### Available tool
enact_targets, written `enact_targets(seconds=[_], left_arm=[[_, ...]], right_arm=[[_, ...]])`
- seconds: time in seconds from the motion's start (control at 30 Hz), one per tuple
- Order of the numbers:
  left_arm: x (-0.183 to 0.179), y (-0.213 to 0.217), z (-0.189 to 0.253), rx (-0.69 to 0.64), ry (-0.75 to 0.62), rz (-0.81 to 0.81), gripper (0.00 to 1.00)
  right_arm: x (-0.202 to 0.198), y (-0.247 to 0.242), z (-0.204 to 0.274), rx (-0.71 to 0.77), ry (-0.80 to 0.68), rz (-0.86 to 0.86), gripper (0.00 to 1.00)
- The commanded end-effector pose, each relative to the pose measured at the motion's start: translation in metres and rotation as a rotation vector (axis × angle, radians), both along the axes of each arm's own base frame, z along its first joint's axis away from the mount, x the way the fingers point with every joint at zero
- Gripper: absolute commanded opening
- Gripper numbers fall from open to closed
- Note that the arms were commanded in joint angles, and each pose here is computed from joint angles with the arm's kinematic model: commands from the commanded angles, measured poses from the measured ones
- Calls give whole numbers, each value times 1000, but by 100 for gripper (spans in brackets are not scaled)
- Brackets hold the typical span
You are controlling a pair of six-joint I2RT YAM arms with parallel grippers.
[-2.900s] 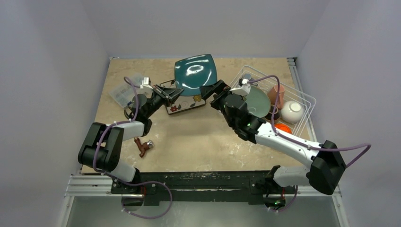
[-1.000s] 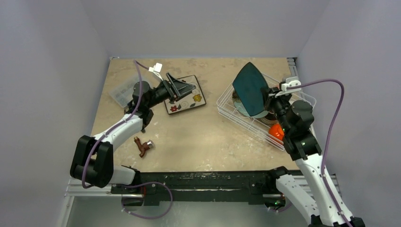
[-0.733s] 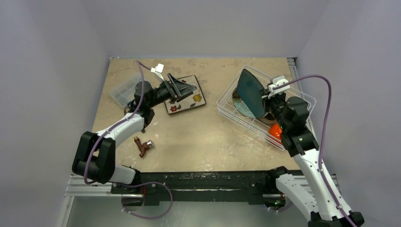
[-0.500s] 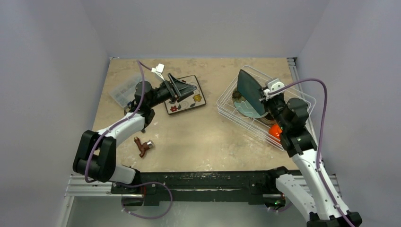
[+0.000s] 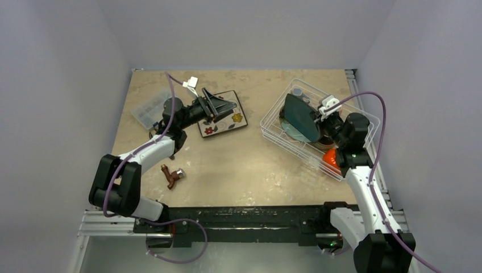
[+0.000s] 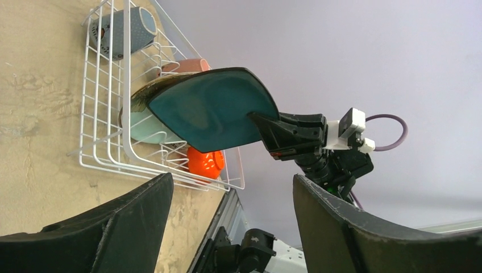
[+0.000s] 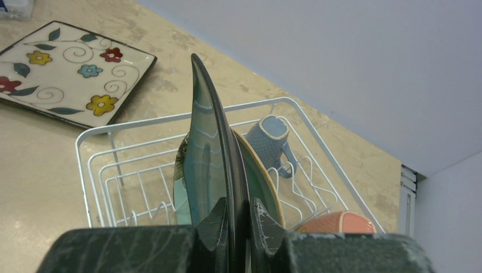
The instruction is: Load the mixed dishes into the dish rack
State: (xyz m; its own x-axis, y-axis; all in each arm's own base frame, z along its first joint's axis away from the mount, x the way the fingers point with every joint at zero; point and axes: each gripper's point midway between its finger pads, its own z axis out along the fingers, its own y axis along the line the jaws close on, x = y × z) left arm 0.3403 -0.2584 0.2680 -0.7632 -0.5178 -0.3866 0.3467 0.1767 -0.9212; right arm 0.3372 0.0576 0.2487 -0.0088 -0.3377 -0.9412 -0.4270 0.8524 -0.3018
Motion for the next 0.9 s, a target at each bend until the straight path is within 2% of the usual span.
enact_targets(seconds=[0.0,0.67,0.73,0.87], left_arm=[[1,1,17,-41,-53,-12,75],[4,2,12,-55,-25,-13,75],[4,2,12,-61,-23,-13,75],[5,3,10,-70,-12,-14,75]], right_arm=[[2,12,61,-9,-250,85,0],[23,2,-3,-7,-105,92,0],[26,1,-12,-6,-80,86,10],[27,-1,-18,-7,-62,82,13]])
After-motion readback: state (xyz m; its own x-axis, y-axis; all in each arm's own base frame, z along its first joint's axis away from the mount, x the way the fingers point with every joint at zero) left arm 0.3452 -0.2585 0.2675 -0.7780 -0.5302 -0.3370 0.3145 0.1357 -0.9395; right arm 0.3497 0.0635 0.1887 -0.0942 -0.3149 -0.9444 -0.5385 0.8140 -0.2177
